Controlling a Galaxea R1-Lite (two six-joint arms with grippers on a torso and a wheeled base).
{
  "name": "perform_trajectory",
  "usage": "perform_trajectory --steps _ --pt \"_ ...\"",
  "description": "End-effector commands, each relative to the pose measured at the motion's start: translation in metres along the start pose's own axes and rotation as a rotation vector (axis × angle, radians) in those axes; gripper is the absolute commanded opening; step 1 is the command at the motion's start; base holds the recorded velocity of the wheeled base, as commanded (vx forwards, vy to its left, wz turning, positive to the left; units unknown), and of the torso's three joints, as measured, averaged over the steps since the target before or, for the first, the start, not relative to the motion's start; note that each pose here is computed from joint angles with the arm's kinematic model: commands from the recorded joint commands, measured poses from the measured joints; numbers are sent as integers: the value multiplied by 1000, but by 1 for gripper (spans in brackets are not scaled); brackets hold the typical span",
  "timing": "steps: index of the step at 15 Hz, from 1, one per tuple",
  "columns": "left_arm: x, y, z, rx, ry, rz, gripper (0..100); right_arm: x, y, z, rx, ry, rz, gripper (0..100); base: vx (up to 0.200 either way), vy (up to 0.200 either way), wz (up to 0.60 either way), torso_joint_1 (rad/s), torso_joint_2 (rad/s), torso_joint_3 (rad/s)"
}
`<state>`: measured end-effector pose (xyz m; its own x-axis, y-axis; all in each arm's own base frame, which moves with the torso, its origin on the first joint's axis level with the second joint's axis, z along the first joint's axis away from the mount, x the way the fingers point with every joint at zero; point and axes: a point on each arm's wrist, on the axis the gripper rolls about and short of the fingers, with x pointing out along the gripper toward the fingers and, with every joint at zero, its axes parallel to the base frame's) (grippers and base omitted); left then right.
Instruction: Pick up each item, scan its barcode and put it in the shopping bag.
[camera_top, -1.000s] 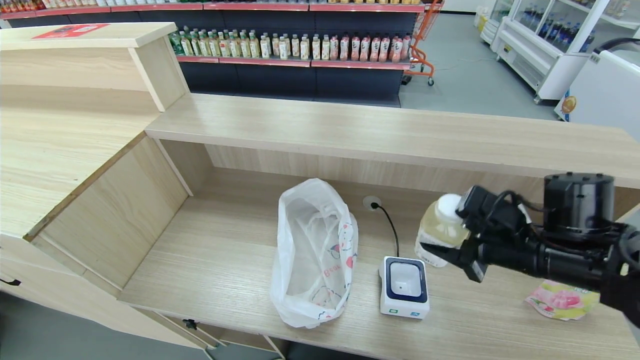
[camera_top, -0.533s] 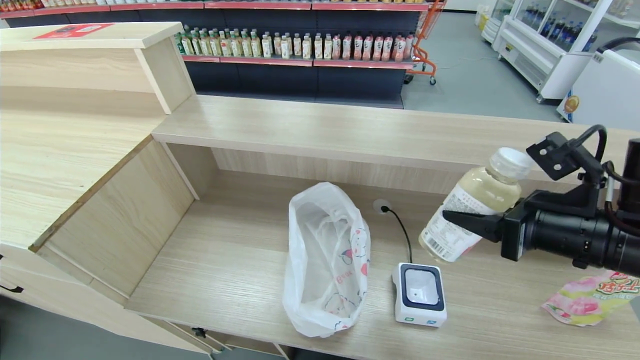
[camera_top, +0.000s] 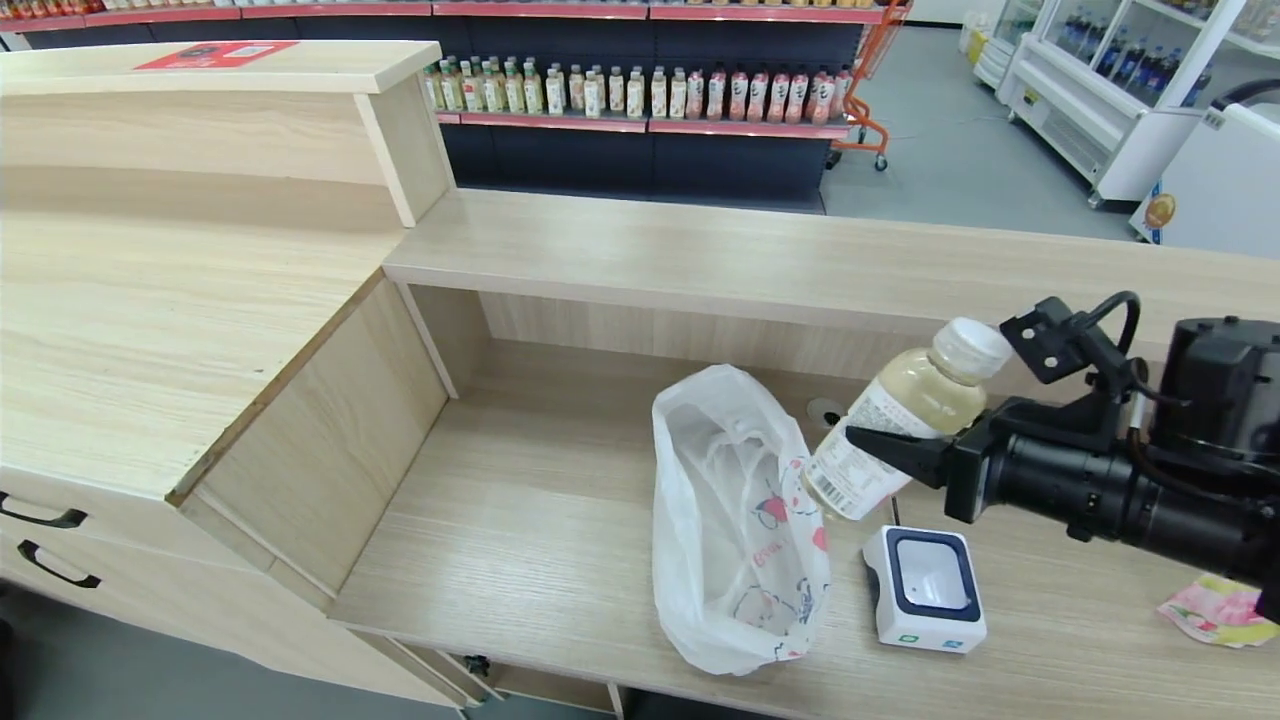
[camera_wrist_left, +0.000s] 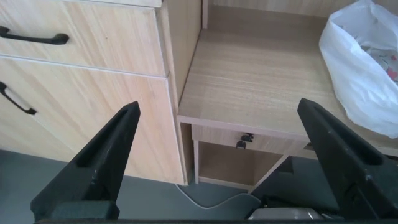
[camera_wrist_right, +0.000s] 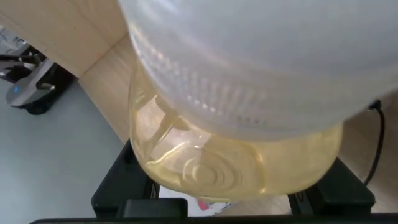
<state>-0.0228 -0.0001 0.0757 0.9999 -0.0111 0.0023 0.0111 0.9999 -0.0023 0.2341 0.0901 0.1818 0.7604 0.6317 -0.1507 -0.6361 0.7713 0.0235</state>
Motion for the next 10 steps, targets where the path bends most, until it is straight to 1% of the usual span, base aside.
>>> perform_trajectory --steps 1,4,6,7,8,10 --pt "0 0 0 -1 -1 0 100 35 -21 -35 28 51 28 0 0 0 0 0 0 0" --pt "0 0 0 -1 -1 0 100 59 -28 -59 28 45 60 0 0 0 0 0 0 0" --pt "0 0 0 -1 -1 0 100 72 -28 -75 34 46 81 0 0 0 0 0 0 0" --pt "0 0 0 -1 -1 0 100 76 -27 -79 40 48 90 0 0 0 0 0 0 0" --pt "0 0 0 -1 -1 0 100 84 -26 -90 50 46 99 0 0 0 0 0 0 0" --pt "0 0 0 -1 -1 0 100 92 -29 -104 50 35 103 0 0 0 0 0 0 0"
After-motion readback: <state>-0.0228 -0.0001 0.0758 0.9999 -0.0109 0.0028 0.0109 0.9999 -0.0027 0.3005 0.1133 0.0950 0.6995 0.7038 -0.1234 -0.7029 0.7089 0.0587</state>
